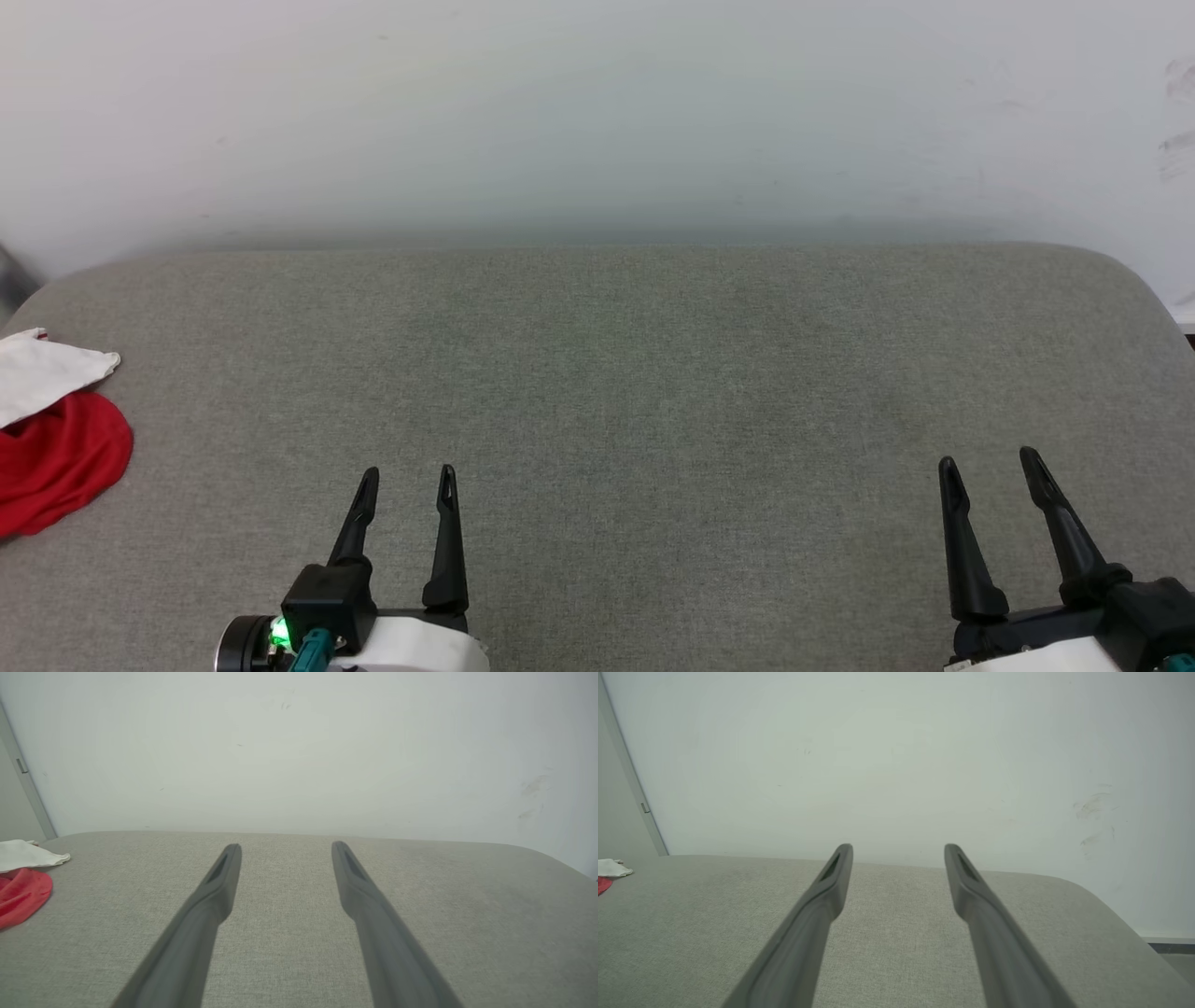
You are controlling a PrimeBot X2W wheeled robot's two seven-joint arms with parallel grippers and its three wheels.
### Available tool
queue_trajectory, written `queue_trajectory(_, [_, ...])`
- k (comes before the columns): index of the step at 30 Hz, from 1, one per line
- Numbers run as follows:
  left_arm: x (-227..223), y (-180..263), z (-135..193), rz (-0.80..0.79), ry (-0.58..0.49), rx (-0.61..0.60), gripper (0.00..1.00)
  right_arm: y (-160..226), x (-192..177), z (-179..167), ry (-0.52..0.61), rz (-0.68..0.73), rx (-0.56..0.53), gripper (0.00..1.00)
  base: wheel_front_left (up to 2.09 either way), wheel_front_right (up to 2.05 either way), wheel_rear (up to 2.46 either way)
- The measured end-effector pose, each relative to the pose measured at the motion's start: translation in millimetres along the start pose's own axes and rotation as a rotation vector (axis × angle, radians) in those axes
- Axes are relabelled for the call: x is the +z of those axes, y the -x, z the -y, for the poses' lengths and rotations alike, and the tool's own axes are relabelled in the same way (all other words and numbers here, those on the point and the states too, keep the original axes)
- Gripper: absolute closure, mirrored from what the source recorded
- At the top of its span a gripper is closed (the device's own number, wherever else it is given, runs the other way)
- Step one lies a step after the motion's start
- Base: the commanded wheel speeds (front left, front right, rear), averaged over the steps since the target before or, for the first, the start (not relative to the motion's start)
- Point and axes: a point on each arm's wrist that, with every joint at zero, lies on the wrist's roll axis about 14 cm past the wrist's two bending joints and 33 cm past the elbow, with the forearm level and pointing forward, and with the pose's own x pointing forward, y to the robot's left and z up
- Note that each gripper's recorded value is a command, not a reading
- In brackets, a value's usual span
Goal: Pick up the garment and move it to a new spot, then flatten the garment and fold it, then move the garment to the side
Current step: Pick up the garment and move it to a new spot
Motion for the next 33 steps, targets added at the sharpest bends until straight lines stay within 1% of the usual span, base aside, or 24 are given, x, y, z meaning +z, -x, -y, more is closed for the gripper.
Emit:
queue_trajectory(23, [-7, 1, -3, -0.022, 0.017, 0.009, 0.0, 2, -9, 1, -0.052, -0.025, -0.013, 0.0, 0.0, 0.0, 0.0])
queue_trajectory(33, [-6, 5, -12, -0.022, 0.001, 0.04, 0.0, -3, -12, -7, -0.063, -0.032, 0.015, 0.0, 0.0, 0.0, 0.0])
